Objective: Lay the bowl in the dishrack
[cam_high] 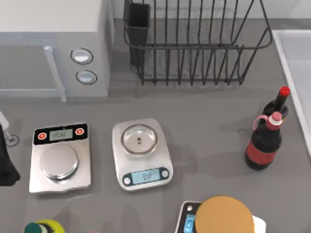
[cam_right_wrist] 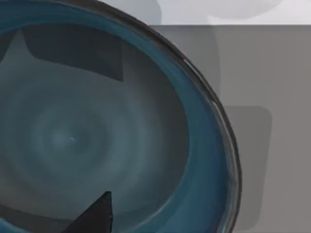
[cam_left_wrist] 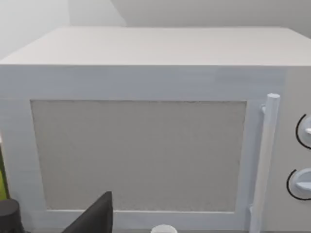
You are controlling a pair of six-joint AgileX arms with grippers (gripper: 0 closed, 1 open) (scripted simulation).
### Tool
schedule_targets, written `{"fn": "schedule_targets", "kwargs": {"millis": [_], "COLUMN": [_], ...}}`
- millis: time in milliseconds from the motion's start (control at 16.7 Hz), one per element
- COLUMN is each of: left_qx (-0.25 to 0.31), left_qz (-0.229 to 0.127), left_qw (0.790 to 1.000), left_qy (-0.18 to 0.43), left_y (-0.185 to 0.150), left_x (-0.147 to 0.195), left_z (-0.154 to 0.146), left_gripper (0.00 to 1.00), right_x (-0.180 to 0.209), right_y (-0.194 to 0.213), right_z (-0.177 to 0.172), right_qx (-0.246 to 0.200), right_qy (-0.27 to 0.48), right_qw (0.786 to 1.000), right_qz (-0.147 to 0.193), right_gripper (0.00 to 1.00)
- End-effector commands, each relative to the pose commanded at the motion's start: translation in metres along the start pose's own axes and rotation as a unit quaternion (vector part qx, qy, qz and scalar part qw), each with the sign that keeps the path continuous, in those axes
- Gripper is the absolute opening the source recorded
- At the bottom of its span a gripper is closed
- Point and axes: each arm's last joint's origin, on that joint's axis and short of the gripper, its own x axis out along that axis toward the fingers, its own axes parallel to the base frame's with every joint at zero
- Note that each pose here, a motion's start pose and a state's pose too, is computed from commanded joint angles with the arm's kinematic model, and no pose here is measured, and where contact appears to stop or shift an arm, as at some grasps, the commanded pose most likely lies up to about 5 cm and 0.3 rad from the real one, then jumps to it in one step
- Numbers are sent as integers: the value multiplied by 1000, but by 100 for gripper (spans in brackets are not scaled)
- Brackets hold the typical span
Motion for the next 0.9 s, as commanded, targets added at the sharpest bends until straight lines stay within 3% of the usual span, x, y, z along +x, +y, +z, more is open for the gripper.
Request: {"fn": "schedule_targets", "kwargs": {"millis": [240,540,900], "left_qx": [0,0,0], "left_qz": [0,0,0], "left_qw": [1000,1000,1000], "left_qy": [0,0,0], "left_y": [0,0,0], "left_x": [0,0,0], "left_z": [0,0,0], "left_gripper": [100,100,100], "right_x": [39,44,44], "right_y": [2,3,3], "right_z": [-3,-4,-4], "right_qx": [0,0,0], "right_qy": [1,2,2], "right_qw": [1000,1000,1000], "right_qz": [1,2,2], "right_gripper": [100,100,55]}}
